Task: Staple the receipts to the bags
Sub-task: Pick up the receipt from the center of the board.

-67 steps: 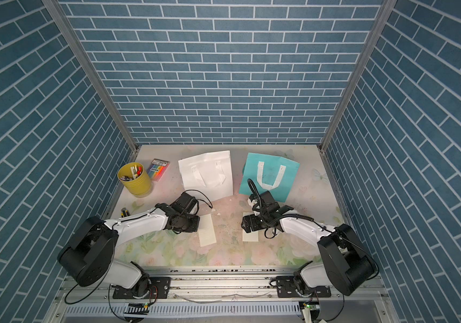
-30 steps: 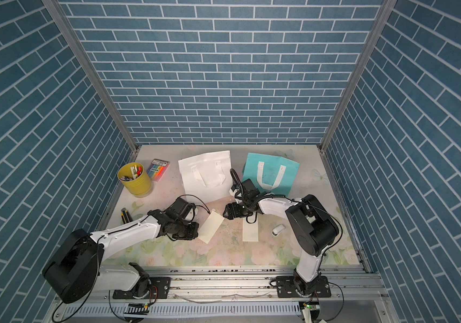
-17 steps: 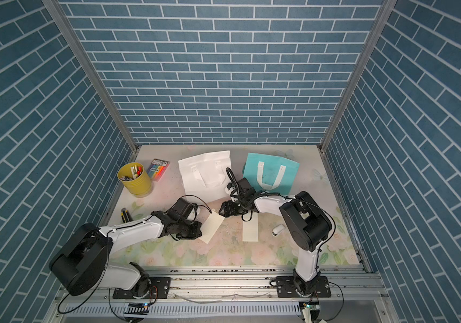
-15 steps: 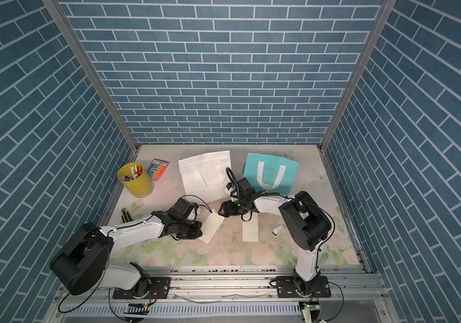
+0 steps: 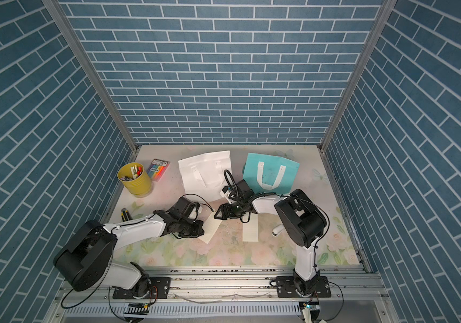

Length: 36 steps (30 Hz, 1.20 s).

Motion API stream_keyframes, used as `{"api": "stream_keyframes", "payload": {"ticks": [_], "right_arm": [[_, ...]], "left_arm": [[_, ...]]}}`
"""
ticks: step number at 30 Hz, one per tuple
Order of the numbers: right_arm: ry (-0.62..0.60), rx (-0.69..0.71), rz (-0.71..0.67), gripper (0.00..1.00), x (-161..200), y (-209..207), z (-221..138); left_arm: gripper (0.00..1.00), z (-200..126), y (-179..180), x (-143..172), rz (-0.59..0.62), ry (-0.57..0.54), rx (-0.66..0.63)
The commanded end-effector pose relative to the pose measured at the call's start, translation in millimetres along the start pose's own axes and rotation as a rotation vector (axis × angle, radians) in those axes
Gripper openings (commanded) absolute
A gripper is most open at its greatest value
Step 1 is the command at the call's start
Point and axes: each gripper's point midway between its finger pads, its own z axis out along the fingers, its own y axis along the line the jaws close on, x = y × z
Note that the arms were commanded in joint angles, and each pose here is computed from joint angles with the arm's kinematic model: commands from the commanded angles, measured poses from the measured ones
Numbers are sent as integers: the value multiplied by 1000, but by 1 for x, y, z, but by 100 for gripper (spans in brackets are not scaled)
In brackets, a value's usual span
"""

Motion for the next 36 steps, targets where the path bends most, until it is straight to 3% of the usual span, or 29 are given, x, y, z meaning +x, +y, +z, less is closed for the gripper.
{"api": "stream_keyframes", "payload": {"ticks": [1,8,14,18,24,29,36], "right_arm": [[141,32,192,62,52,-27,19],[99,-58,227,61,40,-16,25],[86,-114,287,75,34,-13,32],[87,-91,311,75,39,-17,32],[130,-47,334,52,53,-21,36],[114,-32,307,51,50,-19,39],[49,-28,261,38,28,-12,35]], "left_arm": [[0,21,51,41,-39,123,-183],[0,26,58,49,-48,141,-196],[0,27,61,50,-51,141,-202],[0,27,61,50,-49,140,-202],[0,27,59,47,-41,142,-204],[0,27,59,47,-38,145,-202],[0,25,58,45,-35,140,-204]]}}
